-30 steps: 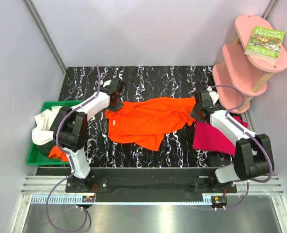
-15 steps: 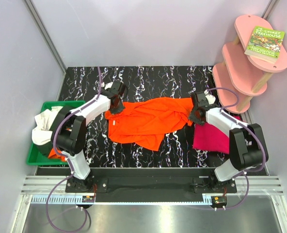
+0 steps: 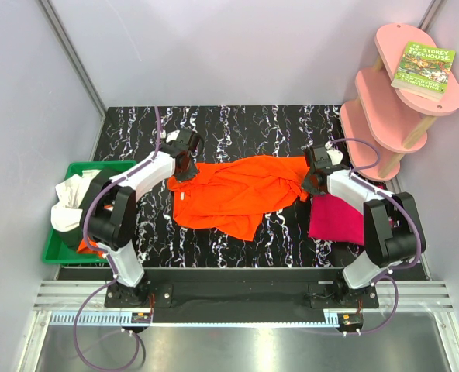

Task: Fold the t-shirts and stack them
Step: Flatten out the tshirt

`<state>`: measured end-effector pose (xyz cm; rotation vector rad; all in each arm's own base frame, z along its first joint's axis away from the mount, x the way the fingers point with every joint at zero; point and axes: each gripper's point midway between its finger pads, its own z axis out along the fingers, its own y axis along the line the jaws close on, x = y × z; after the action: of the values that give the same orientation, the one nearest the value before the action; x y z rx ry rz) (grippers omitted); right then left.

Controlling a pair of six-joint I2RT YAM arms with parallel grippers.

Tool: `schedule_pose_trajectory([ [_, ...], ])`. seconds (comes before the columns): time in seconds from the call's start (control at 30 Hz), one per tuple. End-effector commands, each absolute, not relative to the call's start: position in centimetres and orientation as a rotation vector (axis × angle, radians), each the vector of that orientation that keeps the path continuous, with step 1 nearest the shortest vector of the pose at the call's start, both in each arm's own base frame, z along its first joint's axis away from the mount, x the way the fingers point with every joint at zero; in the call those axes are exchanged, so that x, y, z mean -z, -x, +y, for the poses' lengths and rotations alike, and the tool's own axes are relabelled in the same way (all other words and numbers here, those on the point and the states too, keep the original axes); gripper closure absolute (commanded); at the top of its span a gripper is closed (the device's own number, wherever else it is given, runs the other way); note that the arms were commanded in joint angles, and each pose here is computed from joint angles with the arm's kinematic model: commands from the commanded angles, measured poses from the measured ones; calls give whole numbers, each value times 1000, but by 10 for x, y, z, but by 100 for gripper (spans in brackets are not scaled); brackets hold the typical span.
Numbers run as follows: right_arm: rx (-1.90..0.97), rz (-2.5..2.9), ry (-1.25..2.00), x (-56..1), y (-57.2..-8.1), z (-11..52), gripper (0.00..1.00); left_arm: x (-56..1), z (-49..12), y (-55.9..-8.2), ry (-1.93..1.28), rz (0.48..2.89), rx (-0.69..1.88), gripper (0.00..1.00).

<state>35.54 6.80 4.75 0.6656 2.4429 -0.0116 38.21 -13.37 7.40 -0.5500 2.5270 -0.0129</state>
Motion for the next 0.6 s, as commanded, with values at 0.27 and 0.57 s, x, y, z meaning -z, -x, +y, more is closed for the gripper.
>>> schedule_pose_trajectory([
  [0.27,-15,2315,-637,-86,-377,67,100,-90,-133,-386,550,2474,33,100],
  [0.57,-120,2027,-475,-232,-412,72,100,-166,-127,-389,519,2318,93,100],
])
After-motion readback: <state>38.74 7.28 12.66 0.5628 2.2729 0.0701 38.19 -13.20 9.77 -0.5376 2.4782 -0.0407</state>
